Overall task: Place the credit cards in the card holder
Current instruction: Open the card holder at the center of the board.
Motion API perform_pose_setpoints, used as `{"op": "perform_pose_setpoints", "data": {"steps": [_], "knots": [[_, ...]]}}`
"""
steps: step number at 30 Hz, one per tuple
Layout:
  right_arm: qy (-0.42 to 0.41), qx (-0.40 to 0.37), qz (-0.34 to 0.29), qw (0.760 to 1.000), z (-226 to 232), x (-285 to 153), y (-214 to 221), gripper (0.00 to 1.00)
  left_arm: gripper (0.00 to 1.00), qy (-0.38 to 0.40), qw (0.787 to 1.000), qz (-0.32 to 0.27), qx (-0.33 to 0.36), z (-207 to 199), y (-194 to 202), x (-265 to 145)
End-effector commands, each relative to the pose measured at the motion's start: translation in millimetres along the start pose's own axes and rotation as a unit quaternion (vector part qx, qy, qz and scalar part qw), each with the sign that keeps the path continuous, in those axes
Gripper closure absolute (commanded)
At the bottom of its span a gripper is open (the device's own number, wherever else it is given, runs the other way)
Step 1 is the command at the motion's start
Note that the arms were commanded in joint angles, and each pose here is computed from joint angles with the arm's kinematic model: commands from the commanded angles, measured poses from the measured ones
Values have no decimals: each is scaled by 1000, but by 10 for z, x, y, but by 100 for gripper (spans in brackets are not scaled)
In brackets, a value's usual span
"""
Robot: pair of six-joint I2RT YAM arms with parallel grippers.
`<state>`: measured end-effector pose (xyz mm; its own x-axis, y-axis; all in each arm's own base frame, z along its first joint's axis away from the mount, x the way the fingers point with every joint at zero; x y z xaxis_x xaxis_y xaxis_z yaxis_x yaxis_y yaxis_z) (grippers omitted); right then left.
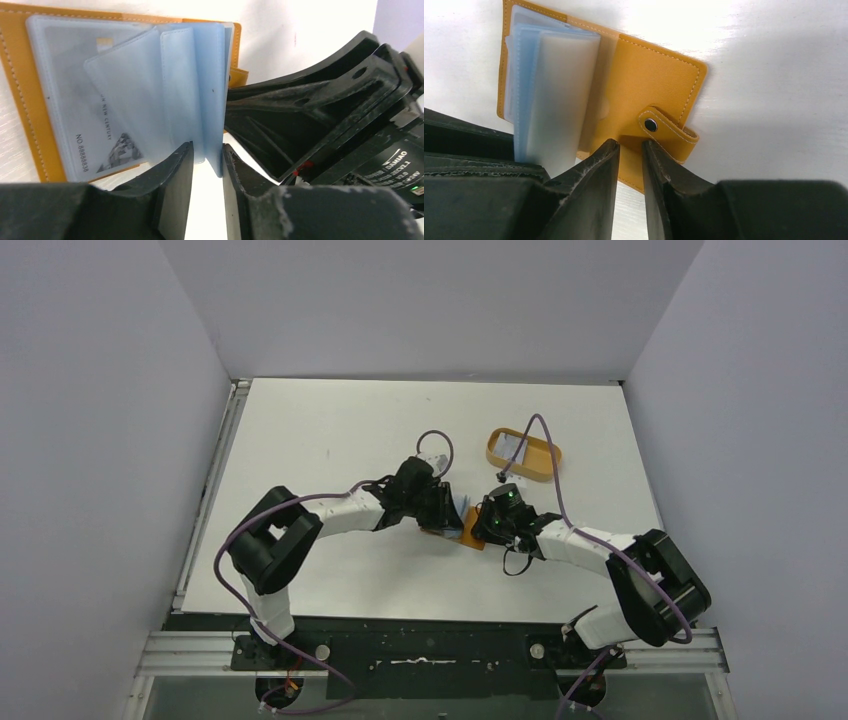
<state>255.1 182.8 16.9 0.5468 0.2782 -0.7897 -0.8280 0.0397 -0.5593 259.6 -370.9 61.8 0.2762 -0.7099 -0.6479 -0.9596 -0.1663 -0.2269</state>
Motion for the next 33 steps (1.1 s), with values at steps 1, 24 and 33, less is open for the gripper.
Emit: {"op": "perform_pose_setpoints", "data": {"steps": [1, 24, 33], "knots": [[64, -9, 103, 993, -373, -19, 606, 72, 78, 54, 998, -14, 22, -341, -158, 33], [88, 30, 33, 995, -440, -496, 301, 46, 78, 76, 997, -1, 21, -404, -121, 191], [90, 37, 50, 994, -522, -387, 424, 47, 72, 113, 991, 50, 49, -672, 128, 327]]}}
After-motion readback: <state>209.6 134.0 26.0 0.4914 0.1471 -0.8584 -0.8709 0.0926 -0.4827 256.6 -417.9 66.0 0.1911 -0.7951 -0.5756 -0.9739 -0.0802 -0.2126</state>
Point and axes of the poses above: each gripper's point midway between its finger pads, its own x axis out along the fingers, its own z axis along the line the jaws close on, y = z × x, the point moved 1 cm from there along -x, back along the fingers, and after that the axes turned 11 degrees about -x, right-handed, at the moved point
